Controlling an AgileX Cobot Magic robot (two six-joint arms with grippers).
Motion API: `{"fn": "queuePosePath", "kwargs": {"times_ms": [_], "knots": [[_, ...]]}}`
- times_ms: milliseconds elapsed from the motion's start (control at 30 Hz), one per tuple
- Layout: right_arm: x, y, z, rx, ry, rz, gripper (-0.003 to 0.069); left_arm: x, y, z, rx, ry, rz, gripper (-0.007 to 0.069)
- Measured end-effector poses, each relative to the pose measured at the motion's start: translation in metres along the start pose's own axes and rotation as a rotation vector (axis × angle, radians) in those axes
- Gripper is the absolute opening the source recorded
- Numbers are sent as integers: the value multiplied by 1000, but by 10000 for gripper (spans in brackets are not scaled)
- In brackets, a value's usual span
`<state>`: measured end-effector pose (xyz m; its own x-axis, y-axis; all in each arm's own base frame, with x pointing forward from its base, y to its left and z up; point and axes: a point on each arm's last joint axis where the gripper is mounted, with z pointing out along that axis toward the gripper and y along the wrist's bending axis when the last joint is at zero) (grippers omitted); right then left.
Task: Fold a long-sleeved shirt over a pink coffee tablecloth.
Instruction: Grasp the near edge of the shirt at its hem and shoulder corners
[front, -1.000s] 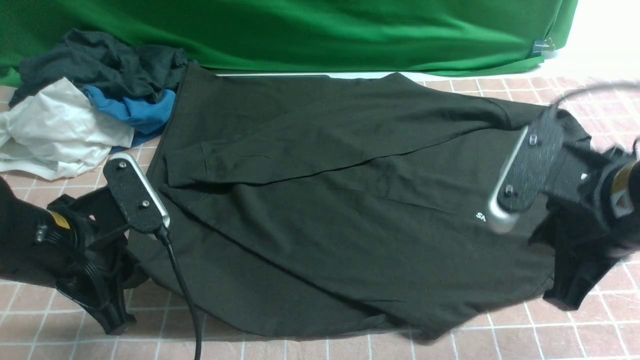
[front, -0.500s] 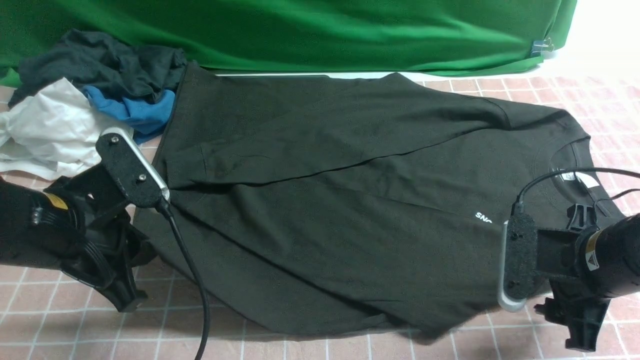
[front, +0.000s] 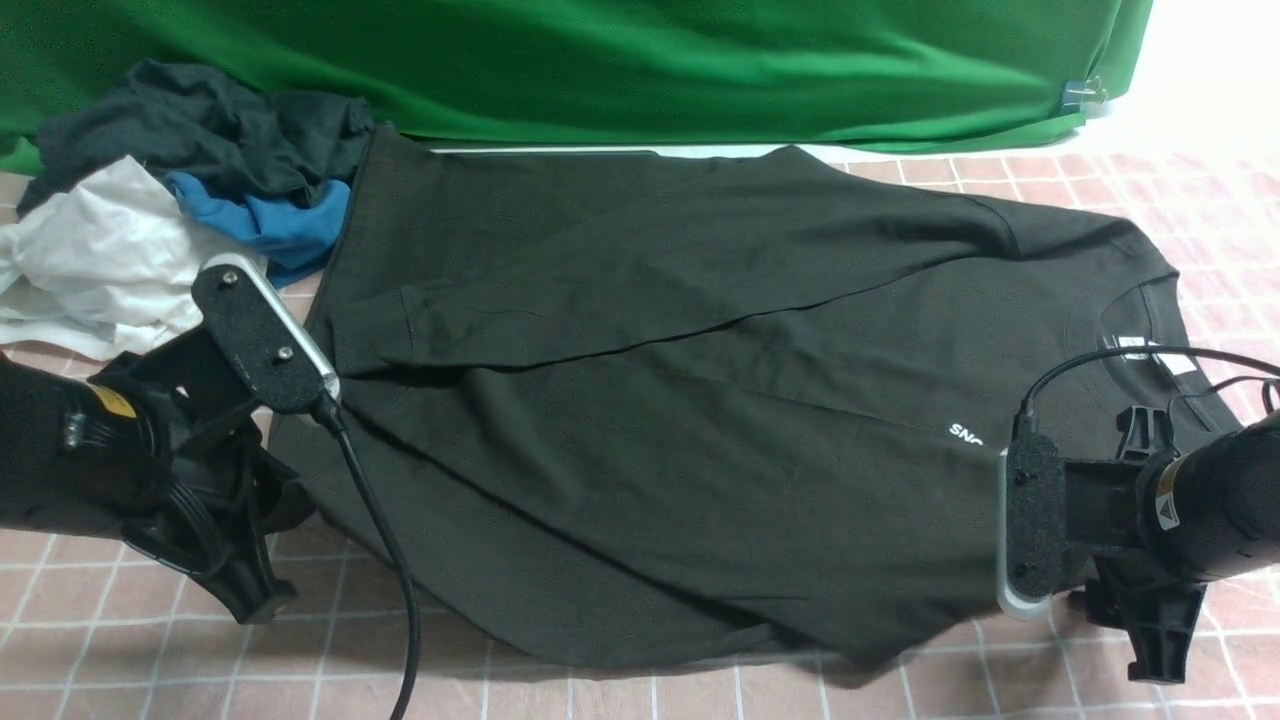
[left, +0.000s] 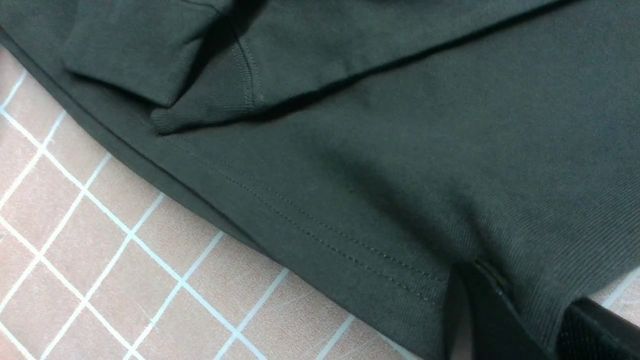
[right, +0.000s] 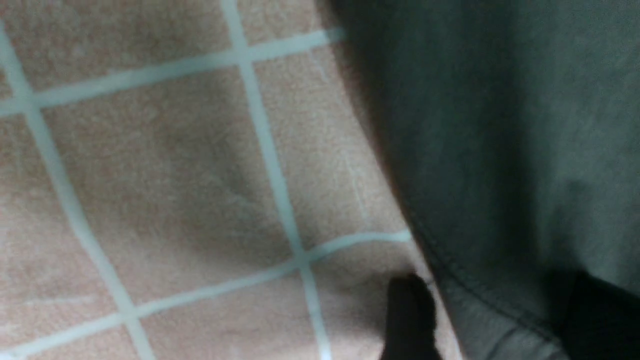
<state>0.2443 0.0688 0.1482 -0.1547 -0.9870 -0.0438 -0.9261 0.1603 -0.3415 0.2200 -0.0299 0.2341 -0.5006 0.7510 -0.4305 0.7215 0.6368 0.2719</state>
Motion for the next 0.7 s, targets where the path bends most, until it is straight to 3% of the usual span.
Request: {"fn": "queuePosePath", "kwargs": {"times_ms": [33,167,300,700], "knots": [[0,0,0,1,-1,-1,356,0,0,0,0,0,0,39],[-2,-1,2,14,-16,-9,167,0,0,0,2,1,0,39],[-2,-1,3,16,-19,-9,74,0,0,0,2,1,-1,39],[-2,-6,-18,87,-53,0,50,-2,-2,-10,-15,-40,-18,39]]}}
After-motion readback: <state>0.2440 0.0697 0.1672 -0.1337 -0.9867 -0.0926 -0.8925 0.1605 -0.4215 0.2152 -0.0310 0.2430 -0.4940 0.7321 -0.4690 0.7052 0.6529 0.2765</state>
